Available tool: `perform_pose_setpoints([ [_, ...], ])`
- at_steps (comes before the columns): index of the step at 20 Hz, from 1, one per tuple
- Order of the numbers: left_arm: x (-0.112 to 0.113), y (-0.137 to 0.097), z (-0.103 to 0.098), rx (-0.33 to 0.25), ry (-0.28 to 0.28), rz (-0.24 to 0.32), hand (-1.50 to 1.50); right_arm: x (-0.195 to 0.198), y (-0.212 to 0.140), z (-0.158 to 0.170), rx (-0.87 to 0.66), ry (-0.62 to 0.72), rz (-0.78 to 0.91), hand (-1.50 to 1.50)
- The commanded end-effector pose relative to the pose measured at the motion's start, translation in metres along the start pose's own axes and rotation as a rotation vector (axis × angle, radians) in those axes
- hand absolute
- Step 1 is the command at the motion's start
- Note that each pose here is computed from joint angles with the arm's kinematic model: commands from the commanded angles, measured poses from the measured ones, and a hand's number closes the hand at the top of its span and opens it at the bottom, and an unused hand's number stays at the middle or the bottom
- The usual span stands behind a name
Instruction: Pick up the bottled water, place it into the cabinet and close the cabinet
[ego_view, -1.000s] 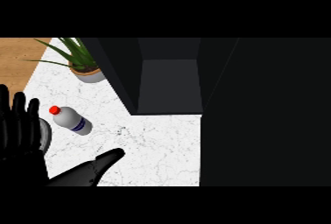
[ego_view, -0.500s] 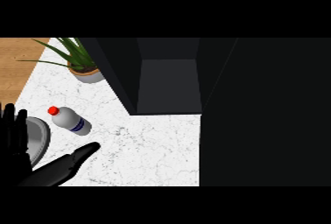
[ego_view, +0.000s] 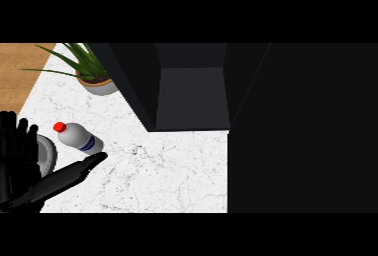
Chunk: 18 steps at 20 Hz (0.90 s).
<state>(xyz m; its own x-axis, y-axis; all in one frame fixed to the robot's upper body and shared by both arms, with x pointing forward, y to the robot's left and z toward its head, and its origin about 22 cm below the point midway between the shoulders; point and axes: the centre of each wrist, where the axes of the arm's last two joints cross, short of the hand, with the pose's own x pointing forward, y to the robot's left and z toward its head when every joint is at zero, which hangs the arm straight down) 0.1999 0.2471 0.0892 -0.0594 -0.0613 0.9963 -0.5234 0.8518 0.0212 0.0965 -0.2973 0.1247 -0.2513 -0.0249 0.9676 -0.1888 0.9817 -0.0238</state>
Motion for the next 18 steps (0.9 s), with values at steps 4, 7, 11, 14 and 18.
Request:
perform_pose_setpoints([
  [4, -0.047, 0.019, -0.032, 0.009, 0.009, -0.018, -1.5, 0.038, 0.01, 0.01, 0.045, -0.079, -0.092, -1.5],
  [7, -0.071, 0.032, -0.038, 0.034, 0.028, -0.011, -1.5, 0.033, 0.014, 0.016, 0.034, -0.098, -0.096, -1.5],
  [11, -0.089, 0.033, -0.048, 0.052, 0.053, -0.04, -1.5, 0.039, 0.012, 0.021, 0.046, -0.095, -0.092, -1.5],
  [14, -0.097, 0.038, -0.059, 0.067, 0.072, -0.034, -1.5, 0.043, 0.015, 0.026, 0.071, -0.092, -0.088, -1.5],
  [18, -0.122, 0.032, -0.055, 0.047, 0.11, -0.027, -1.5, 0.04, 0.008, 0.032, 0.058, -0.103, -0.087, -1.5],
])
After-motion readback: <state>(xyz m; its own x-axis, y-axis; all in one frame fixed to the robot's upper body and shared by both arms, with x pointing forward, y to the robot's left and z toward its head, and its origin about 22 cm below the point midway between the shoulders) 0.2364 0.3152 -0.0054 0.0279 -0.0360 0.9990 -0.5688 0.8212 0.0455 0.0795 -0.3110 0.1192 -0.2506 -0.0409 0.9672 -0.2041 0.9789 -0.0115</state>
